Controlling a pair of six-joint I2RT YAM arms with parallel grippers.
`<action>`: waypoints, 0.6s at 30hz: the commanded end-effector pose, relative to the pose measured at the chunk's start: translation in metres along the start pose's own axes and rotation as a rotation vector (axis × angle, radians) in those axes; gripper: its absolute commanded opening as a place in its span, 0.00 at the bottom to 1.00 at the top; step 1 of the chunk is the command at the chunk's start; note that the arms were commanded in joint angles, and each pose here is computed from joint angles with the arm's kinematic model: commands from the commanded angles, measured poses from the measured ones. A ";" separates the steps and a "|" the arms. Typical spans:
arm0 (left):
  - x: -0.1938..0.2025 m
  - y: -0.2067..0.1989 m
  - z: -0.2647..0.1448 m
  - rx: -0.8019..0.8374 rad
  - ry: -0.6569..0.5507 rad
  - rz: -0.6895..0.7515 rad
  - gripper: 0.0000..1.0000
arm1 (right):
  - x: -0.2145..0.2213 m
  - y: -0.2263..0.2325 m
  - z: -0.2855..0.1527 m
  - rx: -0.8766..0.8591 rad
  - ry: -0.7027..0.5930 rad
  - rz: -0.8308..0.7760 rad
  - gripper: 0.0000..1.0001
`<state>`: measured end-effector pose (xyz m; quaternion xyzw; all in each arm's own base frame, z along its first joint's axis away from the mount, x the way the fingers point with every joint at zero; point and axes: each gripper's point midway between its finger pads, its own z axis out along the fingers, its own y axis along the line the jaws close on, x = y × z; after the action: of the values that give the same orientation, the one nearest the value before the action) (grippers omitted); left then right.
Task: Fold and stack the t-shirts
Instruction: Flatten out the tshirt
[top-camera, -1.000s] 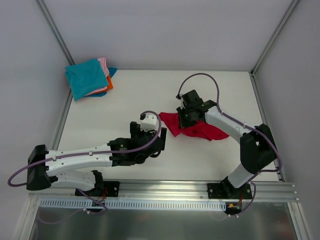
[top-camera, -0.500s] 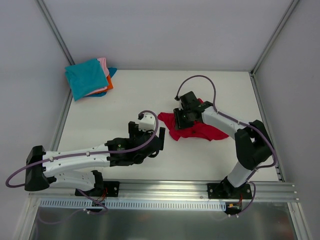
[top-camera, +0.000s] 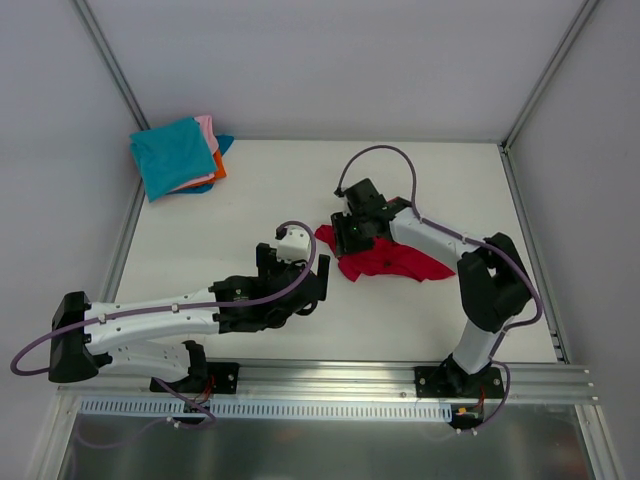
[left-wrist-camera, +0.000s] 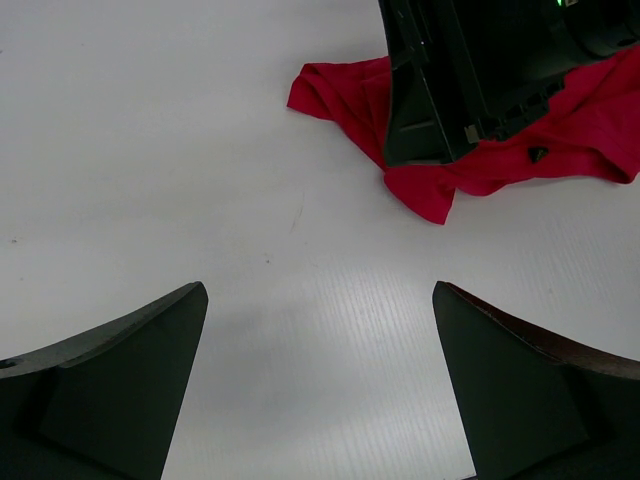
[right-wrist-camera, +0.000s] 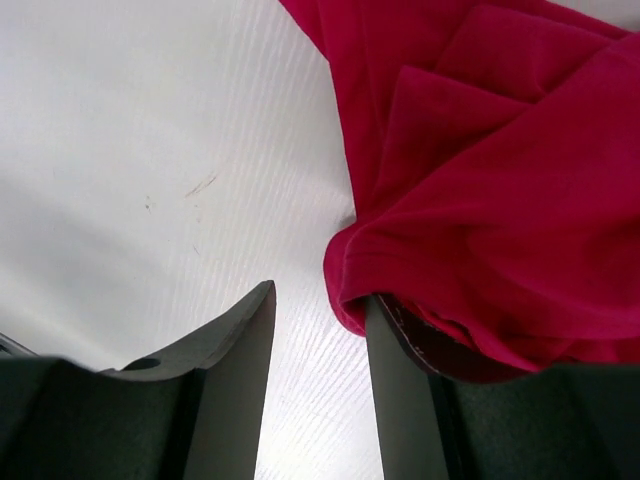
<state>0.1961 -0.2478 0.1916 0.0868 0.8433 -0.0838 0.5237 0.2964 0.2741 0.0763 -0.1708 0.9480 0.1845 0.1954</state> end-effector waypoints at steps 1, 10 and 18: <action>-0.003 0.003 -0.004 -0.005 -0.024 -0.035 0.99 | -0.013 0.011 0.002 -0.008 -0.022 0.001 0.45; 0.001 0.011 -0.005 -0.014 -0.031 -0.045 0.99 | -0.011 -0.001 0.013 0.049 -0.034 -0.003 0.01; 0.009 0.001 0.005 -0.003 -0.036 -0.044 0.99 | -0.038 -0.029 -0.069 0.244 -0.206 -0.055 0.01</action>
<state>0.1928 -0.2367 0.1767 0.0844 0.8452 -0.0812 0.5214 0.3075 0.2563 0.0794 -0.1633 0.9518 0.1179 0.2314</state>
